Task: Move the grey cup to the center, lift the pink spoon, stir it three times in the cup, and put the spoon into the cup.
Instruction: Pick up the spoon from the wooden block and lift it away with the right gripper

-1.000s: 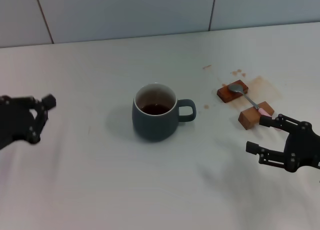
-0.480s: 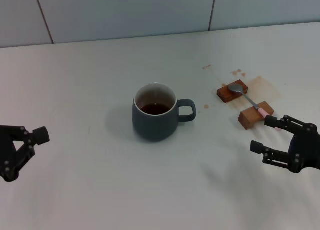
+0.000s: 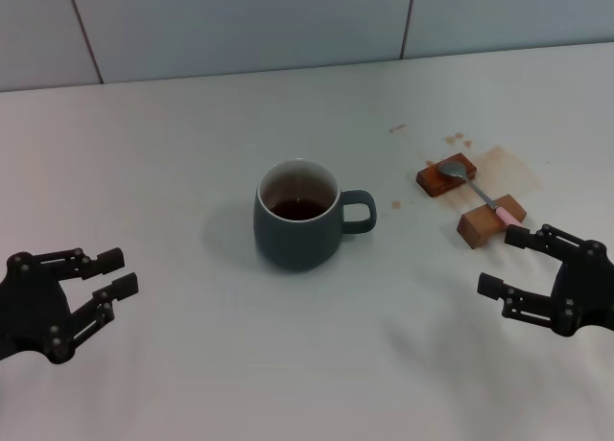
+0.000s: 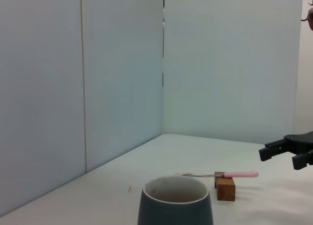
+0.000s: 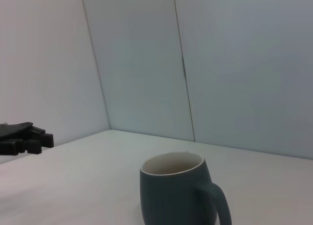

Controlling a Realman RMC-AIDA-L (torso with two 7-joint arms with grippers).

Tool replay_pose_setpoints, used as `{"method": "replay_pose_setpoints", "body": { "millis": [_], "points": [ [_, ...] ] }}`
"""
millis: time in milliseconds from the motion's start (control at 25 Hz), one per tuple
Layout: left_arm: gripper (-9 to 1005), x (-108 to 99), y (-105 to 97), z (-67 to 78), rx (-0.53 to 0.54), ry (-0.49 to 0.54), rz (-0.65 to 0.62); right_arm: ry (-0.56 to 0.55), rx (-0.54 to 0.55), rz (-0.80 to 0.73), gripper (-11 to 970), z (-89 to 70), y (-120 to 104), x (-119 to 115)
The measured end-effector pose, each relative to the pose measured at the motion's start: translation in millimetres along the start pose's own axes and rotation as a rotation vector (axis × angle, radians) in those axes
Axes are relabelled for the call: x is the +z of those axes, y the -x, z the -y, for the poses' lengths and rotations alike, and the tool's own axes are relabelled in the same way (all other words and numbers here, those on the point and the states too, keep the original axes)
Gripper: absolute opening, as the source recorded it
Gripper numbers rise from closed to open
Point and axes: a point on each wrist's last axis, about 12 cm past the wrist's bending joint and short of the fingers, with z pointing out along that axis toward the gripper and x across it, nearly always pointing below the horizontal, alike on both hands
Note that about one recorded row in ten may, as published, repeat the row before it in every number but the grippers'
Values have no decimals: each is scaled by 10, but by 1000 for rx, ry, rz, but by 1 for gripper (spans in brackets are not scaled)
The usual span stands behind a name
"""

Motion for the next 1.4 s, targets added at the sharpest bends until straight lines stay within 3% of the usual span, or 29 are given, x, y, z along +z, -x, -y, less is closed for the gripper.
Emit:
{"method": "replay_pose_setpoints", "body": {
  "millis": [120, 240, 440, 680, 1000, 1080, 1400],
  "points": [
    [165, 9, 0, 3, 0, 0, 0, 1, 2, 1, 816, -3, -2, 1],
    [376, 13, 3, -1, 1, -1, 0, 2, 3, 1, 816, -5, -3, 2],
    [618, 17, 10, -6, 5, 1, 4, 2, 3, 1, 816, -6, -4, 0],
    [835, 50, 11, 4, 2, -3, 12, 3, 8, 3, 816, -16, -12, 1],
    [834, 98, 10, 26, -1, -8, 21, 3, 39, 63, 817, -38, 29, -30],
    [834, 137, 12, 40, -1, -17, 24, -7, 111, 142, 817, -66, 62, -64],
    [835, 243, -9, 73, -7, -18, 26, -40, 830, 559, 817, -318, -8, -235]
  ]
}}
